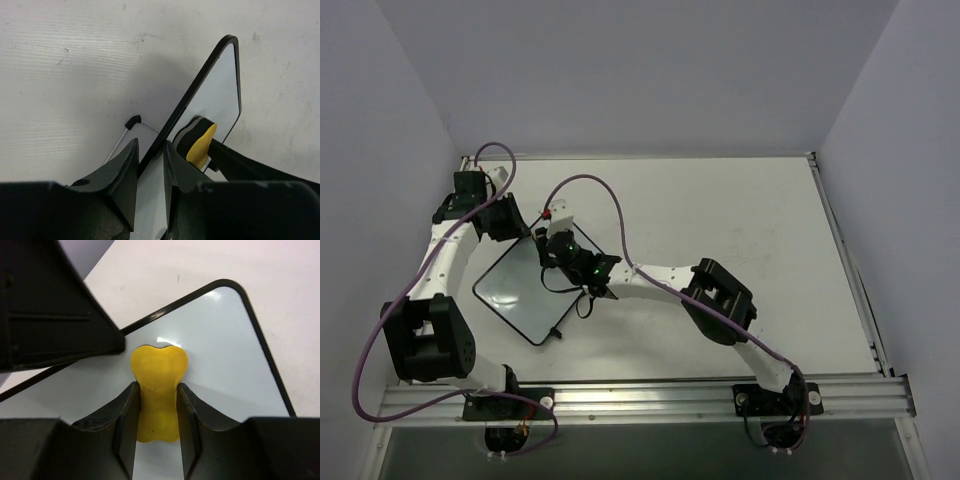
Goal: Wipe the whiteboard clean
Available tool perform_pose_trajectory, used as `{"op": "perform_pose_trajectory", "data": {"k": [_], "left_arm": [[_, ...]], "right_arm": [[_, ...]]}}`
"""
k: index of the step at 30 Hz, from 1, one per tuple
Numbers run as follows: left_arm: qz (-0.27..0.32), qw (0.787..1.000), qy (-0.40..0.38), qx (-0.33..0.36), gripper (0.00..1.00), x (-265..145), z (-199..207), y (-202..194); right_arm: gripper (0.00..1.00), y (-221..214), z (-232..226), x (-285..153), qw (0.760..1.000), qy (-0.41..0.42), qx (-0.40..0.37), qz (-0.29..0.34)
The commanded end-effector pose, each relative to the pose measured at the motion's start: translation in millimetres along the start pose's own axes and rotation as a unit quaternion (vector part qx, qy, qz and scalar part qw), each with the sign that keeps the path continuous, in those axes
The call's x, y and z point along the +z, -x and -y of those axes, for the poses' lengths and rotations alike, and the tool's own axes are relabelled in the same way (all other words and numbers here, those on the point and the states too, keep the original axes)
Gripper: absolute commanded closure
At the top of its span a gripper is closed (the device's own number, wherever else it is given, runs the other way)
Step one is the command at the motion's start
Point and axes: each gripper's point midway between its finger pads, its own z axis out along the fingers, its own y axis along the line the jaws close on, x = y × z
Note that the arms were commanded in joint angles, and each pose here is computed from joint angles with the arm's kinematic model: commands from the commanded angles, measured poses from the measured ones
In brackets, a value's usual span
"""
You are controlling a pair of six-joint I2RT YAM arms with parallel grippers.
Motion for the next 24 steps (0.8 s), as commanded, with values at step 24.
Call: {"op": "perform_pose_trajectory", "data": {"k": [24], "left_arm": [[-0.062,0.997,-0.024,-0.027,0.98,-7.7,17.3,-33.3]], "right_arm": [[1.00,-56.3,-69.1,-40.8,0.991,0.033,-0.110,-0.064]]}}
